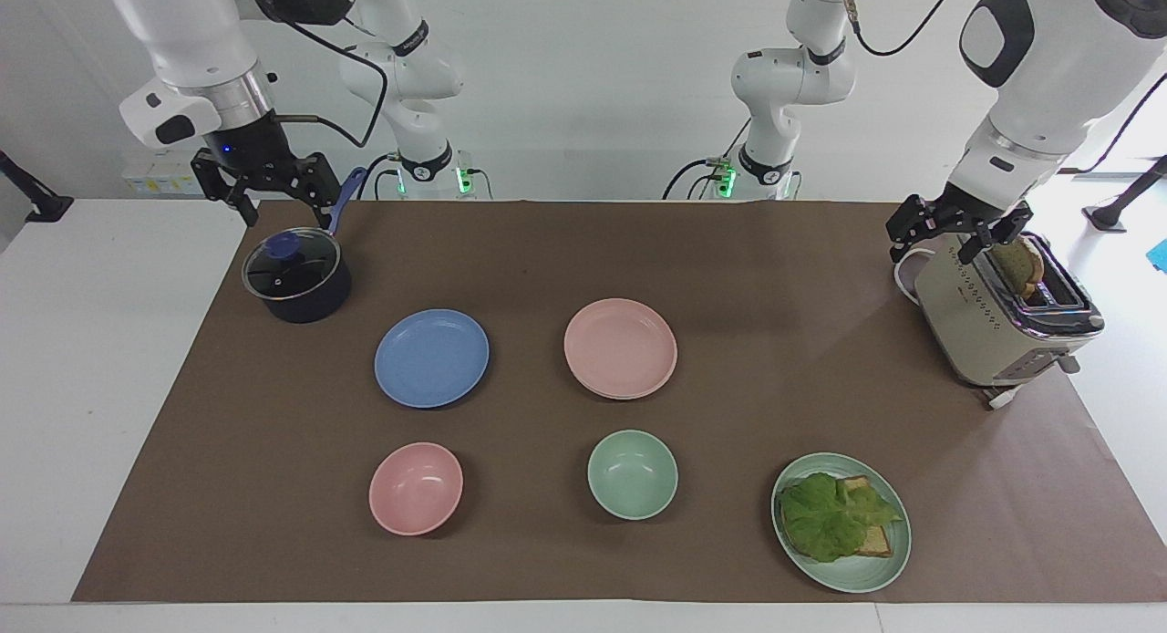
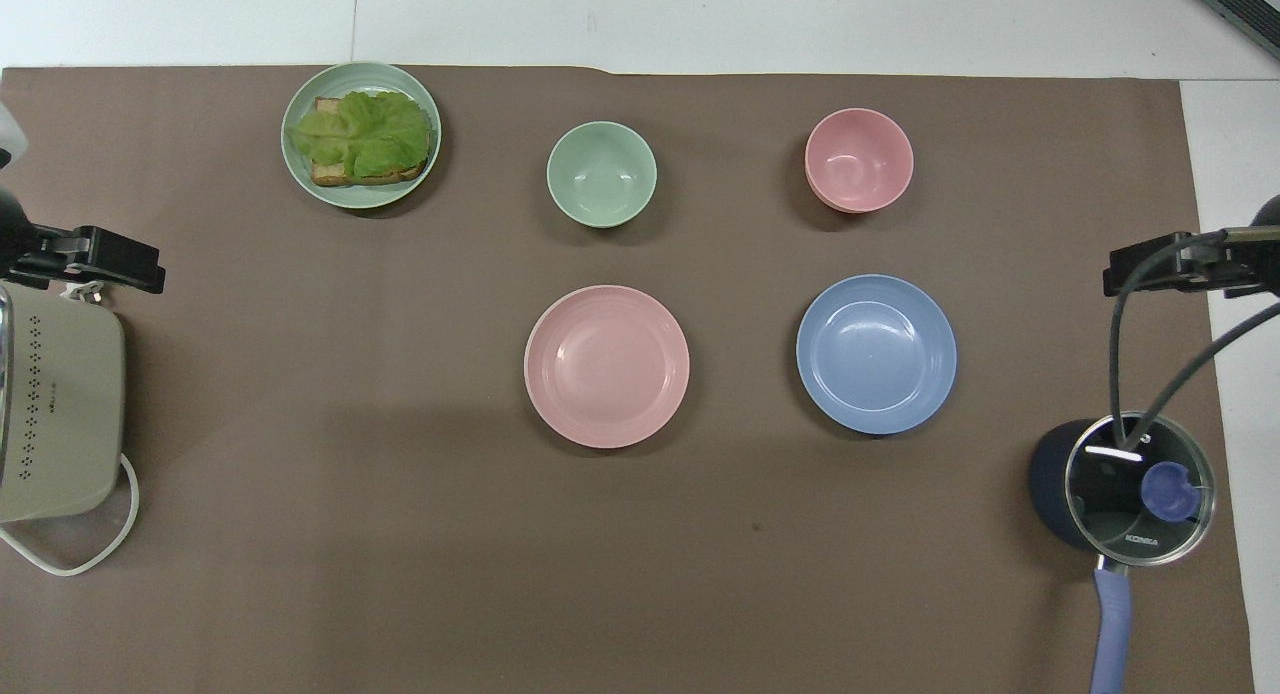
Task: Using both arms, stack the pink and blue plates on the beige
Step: 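Reach the right gripper to the blue plate's rim and grasp it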
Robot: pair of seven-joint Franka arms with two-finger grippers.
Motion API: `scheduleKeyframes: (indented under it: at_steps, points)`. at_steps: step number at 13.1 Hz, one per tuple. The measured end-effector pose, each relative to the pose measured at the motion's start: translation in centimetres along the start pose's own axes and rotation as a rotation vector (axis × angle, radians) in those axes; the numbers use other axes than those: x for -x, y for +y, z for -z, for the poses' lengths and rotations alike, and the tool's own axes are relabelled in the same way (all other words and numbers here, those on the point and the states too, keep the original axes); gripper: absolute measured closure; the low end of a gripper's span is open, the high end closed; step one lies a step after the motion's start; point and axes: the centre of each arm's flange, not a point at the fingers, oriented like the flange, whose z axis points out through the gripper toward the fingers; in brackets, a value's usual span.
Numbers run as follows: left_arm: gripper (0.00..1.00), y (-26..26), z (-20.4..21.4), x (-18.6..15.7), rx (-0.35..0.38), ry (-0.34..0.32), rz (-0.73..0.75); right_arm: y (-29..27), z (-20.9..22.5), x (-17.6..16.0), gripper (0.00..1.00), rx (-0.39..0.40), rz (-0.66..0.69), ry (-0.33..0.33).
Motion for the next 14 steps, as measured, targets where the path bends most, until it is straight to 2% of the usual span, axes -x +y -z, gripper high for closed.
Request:
scheduleKeyframes:
  at_steps: [4,6,8,11,14]
  points:
    - [0.00,0.2,-0.1,0.0,0.000,-0.002,-0.004,-0.3,-6.7,-1.7,0.00,-0.002,0.006,0.001]
    - [0.00,0.2,-0.1,0.0,0.000,-0.002,-0.004,-0.6,-11.5,-2.6,0.00,-0.004,0.009,-0.015]
    - [0.00,0.2,-0.1,0.0,0.000,-0.002,-0.004,-0.8,-16.6,-3.1,0.00,-0.007,0.013,-0.001]
    - [0.00,0.2,-0.1,0.0,0.000,-0.003,-0.004,-1.3,-23.4,-1.5,0.00,-0.011,0.022,0.000]
    - [0.00,0.2,-0.1,0.0,0.000,-0.003,-0.004,-1.7,-26.4,-0.4,0.00,-0.013,0.028,-0.005]
